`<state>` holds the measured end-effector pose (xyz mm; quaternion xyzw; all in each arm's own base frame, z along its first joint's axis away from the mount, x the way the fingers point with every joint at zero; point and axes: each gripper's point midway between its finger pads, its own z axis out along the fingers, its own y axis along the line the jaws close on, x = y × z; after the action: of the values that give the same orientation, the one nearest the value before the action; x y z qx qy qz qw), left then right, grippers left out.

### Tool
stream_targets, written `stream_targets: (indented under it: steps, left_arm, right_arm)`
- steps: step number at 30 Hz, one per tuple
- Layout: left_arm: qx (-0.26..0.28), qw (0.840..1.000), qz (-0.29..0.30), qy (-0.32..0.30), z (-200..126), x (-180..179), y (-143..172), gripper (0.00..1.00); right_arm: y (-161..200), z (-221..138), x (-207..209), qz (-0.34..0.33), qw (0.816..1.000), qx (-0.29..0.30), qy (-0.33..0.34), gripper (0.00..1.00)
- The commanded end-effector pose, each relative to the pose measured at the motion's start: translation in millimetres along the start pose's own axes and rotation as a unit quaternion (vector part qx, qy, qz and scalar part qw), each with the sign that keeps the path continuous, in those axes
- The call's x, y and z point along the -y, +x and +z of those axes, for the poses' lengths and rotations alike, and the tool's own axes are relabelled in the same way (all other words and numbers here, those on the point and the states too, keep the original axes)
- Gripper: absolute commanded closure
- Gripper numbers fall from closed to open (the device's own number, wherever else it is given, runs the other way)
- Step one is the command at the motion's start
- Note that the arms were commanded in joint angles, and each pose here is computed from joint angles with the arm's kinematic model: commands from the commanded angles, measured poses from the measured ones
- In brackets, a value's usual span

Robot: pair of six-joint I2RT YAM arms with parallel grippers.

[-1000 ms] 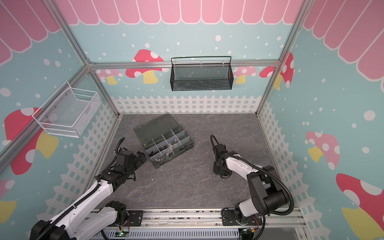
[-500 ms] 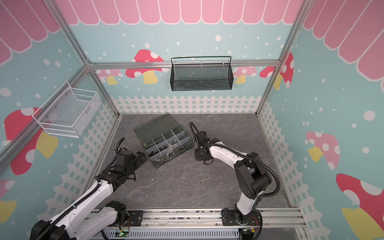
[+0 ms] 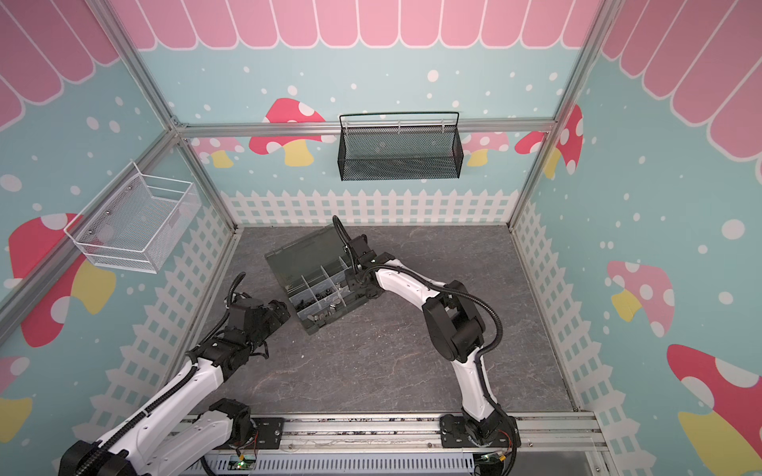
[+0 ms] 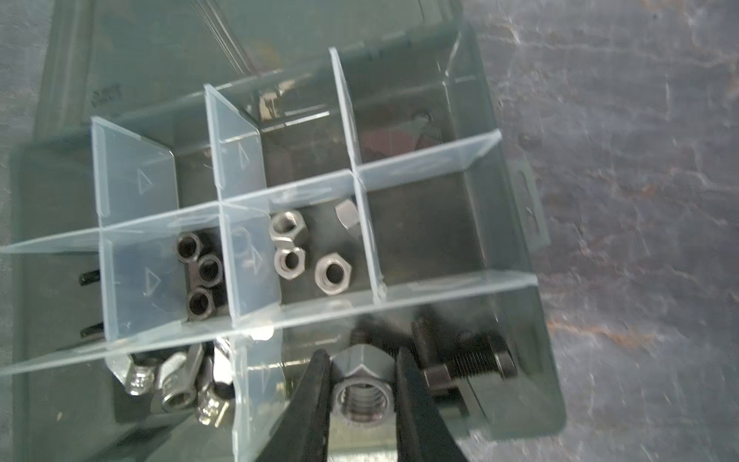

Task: Sort the screws and nuts into containers
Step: Place the nut into the container.

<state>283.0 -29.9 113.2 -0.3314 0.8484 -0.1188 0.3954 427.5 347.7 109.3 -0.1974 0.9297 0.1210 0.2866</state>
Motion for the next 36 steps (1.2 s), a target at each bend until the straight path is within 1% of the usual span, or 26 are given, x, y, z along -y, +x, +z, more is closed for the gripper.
stream_targets:
  steps: [1,7,11,14,18,20,25,30,33,36]
  left_arm:
    - [0.008,1.000,-0.009,-0.010,-0.2,-4.7,-3.4,0.00]
    - [0.007,1.000,-0.008,-0.007,-1.5,-3.5,-3.9,0.00]
    - [0.008,1.000,-0.009,-0.008,-2.6,-4.4,-4.1,0.00]
    - [0.010,1.000,-0.010,-0.008,-3.2,-5.2,-4.8,0.00]
    - [0.010,1.000,-0.010,-0.007,-3.7,-4.4,-4.8,0.00]
    - [0.010,1.000,-0.010,-0.007,-3.7,-4.2,-4.9,0.01]
    - [0.010,1.000,-0.009,-0.008,-4.3,-4.5,-5.5,0.00]
    - [0.013,1.000,-0.008,-0.009,-5.9,-5.5,-6.4,0.00]
    - [0.019,1.000,-0.004,-0.013,-7.8,-7.1,-9.0,0.00]
    - [0.029,0.999,0.002,-0.016,-11.2,-7.9,-14.1,0.00]
  right_arm:
    - [-19.1,9.0,-12.6,-0.036,0.999,0.023,-0.004,0.98]
    - [-28.8,29.1,-19.4,-0.060,0.998,0.032,0.002,0.98]
    - [-29.5,38.2,-24.3,-0.068,0.997,0.033,0.000,0.94]
    - [-28.6,41.3,-25.1,-0.070,0.997,0.032,0.002,0.88]
    - [-26.8,43.2,-24.5,-0.069,0.997,0.030,0.005,0.75]
    - [-27.9,41.9,-24.1,-0.069,0.997,0.031,0.007,0.71]
    - [-33.5,34.9,-23.4,-0.068,0.997,0.040,0.011,0.64]
    - [-40.4,22.5,-21.5,-0.064,0.996,0.051,0.017,0.61]
    - [-46.2,7.4,-14.6,-0.054,0.996,0.064,0.033,0.59]
    - [-49.5,-13.1,-2.8,-0.040,0.994,0.081,0.060,0.54]
